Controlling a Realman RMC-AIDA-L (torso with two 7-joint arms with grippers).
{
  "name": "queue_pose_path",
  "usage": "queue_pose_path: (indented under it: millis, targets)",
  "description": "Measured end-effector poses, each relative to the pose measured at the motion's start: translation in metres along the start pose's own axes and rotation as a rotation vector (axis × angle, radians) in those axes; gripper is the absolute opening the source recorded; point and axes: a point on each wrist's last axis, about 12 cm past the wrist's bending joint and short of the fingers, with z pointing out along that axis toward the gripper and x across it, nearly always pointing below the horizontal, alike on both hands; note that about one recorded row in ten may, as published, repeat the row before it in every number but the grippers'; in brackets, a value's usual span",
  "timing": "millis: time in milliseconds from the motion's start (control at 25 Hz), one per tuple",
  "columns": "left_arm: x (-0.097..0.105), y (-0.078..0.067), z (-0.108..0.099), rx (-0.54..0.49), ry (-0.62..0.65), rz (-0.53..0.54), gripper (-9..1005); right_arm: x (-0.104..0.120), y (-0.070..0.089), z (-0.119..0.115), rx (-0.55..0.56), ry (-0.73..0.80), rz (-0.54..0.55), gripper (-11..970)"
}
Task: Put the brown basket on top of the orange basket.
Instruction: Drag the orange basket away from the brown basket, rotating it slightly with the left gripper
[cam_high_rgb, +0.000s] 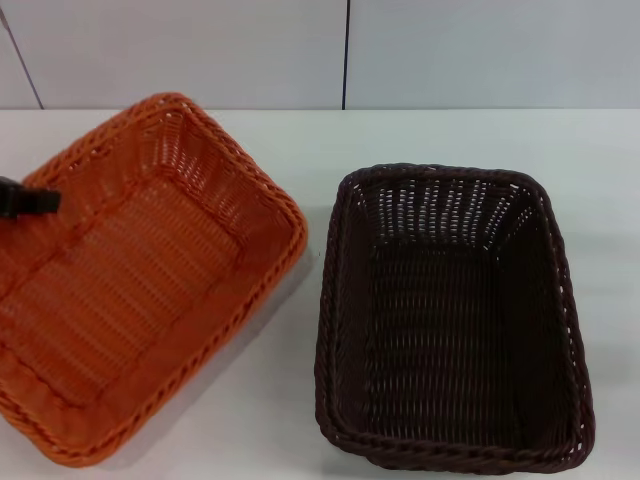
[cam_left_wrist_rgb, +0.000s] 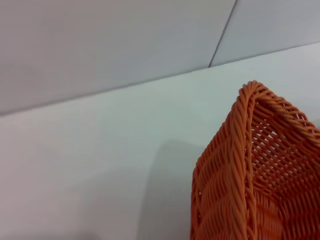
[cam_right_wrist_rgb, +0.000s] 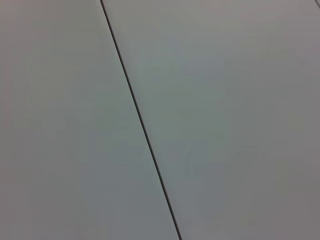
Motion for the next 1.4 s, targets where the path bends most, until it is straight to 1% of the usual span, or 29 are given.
queue_pose_path:
  millis: [40, 80, 280, 320, 440, 520, 600, 680, 720, 760, 840, 880, 960, 1000, 1120, 1160, 1240, 1400]
  targets:
    - [-0.006, 0.002, -0.005, 0.001, 0.003, 0.027, 187, 0.0, 0.001, 0.001, -0.002, -0.002, 0.0, 540]
    - [-0.006, 0.002, -0.005, 0.001, 0.003, 0.027, 187, 0.0, 0.001, 0.001, -0.002, -0.002, 0.0, 540]
    - [-0.013, 0.004, -0.02, 0.027, -0.003, 0.121, 186, -0.001, 0.001, 0.003, -0.006, -0.005, 0.0, 540]
    - [-0.013, 0.004, -0.02, 0.027, -0.003, 0.121, 186, -0.001, 0.001, 0.003, -0.005, -0.005, -0.001, 540]
    - [-0.019, -0.001, -0.03, 0.093, 0.017, 0.241, 186, -0.002, -0.001, 0.002, 0.001, -0.006, -0.005, 540]
    - [-0.019, -0.001, -0.03, 0.093, 0.017, 0.241, 185, -0.002, -0.001, 0.002, 0.003, -0.007, -0.006, 541]
    - [-0.023, -0.006, -0.03, 0.122, 0.038, 0.3, 185, -0.002, -0.002, 0.002, 0.005, -0.009, -0.006, 541]
    - [-0.023, -0.006, -0.03, 0.122, 0.038, 0.3, 185, -0.002, -0.002, 0.002, 0.006, -0.01, -0.006, 541]
    - [-0.024, -0.009, -0.028, 0.147, 0.053, 0.334, 185, -0.002, -0.002, 0.002, 0.008, -0.01, -0.006, 541]
    - [-0.024, -0.016, -0.018, 0.198, 0.079, 0.369, 185, -0.002, -0.002, 0.002, 0.008, -0.01, -0.006, 541]
    - [-0.023, -0.017, -0.015, 0.208, 0.09, 0.372, 184, -0.002, -0.002, 0.002, 0.01, -0.008, -0.006, 541]
    - [-0.022, -0.02, -0.008, 0.23, 0.112, 0.379, 184, -0.002, -0.003, 0.002, 0.012, -0.005, -0.006, 541]
    - [-0.022, -0.02, -0.008, 0.23, 0.112, 0.379, 184, -0.002, -0.004, 0.002, 0.015, -0.003, -0.009, 541]
    - [-0.017, -0.028, 0.014, 0.279, 0.135, 0.384, 184, -0.002, -0.005, 0.002, 0.016, -0.003, -0.01, 541]
    - [-0.017, -0.033, 0.025, 0.293, 0.125, 0.38, 184, -0.001, -0.006, 0.0, 0.021, 0.003, -0.011, 540]
    - [-0.019, -0.036, 0.033, 0.301, 0.12, 0.379, 184, -0.001, -0.006, 0.0, 0.022, 0.006, -0.011, 540]
    - [-0.021, -0.04, 0.04, 0.31, 0.119, 0.381, 183, 0.0, -0.007, 0.0, 0.026, 0.012, -0.012, 540]
    - [-0.029, -0.056, 0.06, 0.333, 0.136, 0.418, 183, 0.0, -0.008, -0.001, 0.028, 0.014, -0.013, 540]
